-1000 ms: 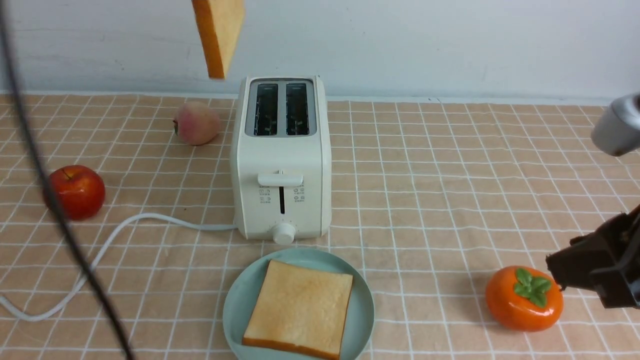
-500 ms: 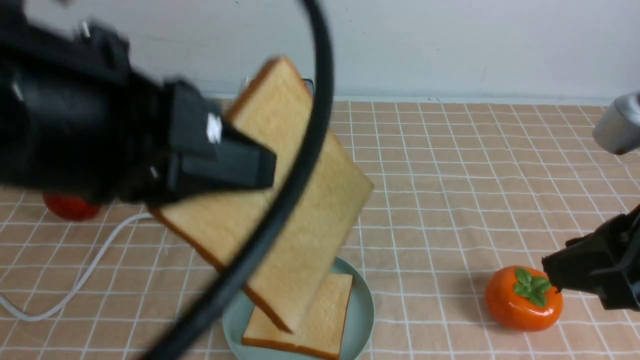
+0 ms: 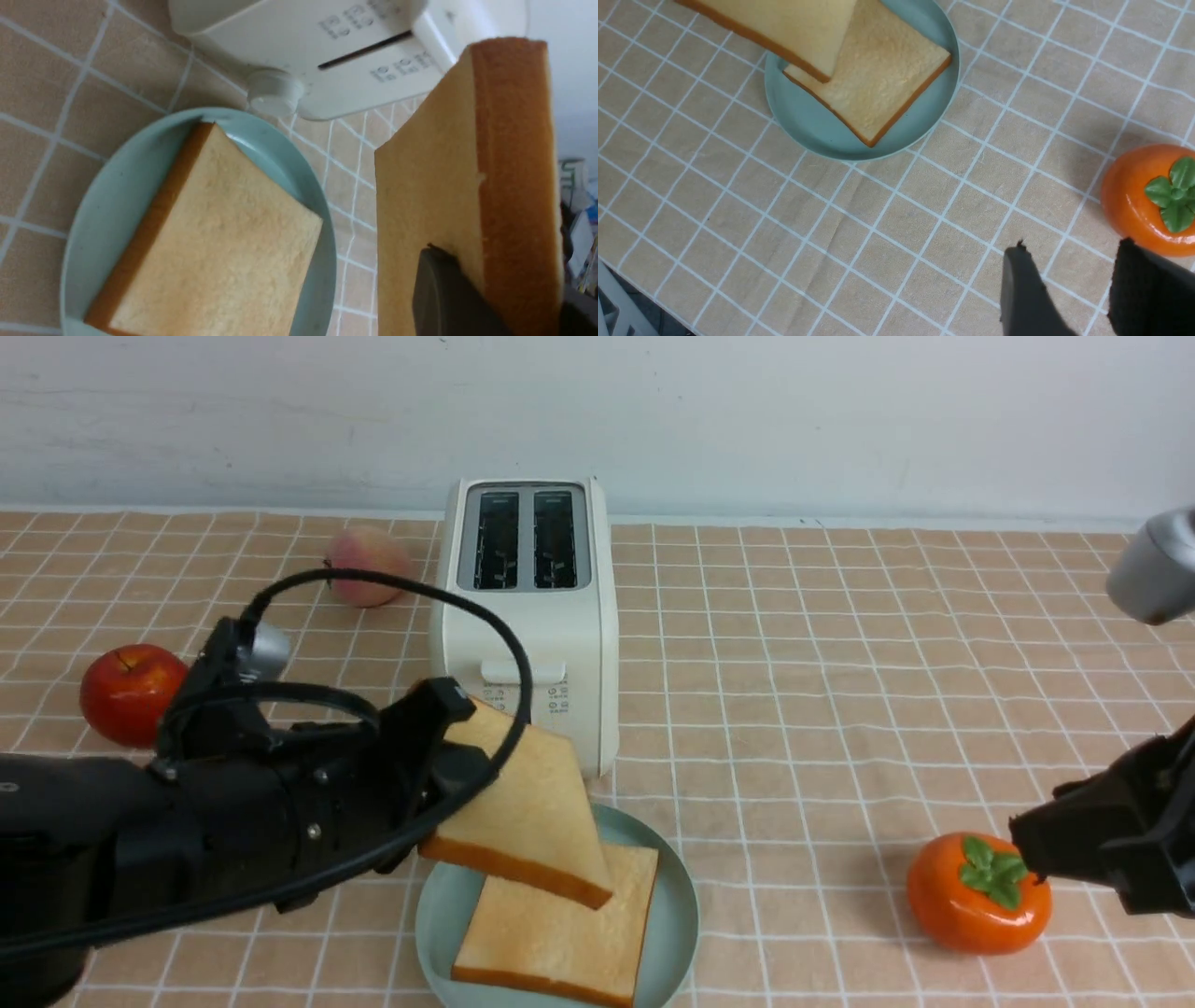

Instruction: Take toasted bread from bread machine on light coffee tablecloth place on plate.

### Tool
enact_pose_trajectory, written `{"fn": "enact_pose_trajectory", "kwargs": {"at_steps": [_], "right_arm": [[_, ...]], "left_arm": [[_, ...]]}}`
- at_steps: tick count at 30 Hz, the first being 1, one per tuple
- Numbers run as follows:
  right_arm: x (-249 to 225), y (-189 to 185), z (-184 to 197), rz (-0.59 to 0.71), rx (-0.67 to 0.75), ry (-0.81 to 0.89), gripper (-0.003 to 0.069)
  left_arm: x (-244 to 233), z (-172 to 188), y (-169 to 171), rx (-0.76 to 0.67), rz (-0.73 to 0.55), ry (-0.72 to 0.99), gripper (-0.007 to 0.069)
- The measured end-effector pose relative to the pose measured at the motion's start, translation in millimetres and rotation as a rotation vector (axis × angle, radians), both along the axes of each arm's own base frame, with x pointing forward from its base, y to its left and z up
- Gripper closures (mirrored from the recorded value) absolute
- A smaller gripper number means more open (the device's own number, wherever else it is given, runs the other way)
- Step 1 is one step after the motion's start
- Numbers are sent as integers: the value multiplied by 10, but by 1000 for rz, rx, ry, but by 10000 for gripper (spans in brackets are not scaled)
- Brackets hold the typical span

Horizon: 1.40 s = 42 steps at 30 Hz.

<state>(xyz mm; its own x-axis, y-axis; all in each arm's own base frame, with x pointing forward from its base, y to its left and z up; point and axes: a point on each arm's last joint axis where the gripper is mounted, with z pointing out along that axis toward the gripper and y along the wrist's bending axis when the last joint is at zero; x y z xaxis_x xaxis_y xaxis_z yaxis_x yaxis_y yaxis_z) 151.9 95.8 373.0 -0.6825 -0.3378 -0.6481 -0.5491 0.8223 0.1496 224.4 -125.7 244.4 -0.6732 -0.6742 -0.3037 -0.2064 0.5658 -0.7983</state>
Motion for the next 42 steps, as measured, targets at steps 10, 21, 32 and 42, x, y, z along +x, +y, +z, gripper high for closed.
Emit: {"fn": "enact_pose_trajectory", "kwargs": {"at_steps": [10, 21, 32, 42], "right_arm": [[13, 2, 10, -4, 6, -16, 385], [13, 2, 10, -4, 6, -16, 392], [57, 12, 48, -19, 32, -74, 407], [196, -37, 150, -102, 31, -255, 618]], "left_arm": [[142, -627, -234, 168, -289, 95, 529], [280, -743, -259, 221, -271, 110, 417], [308, -550, -151, 309, -201, 17, -34], [251, -44, 237, 656, -38, -219, 32]]}}
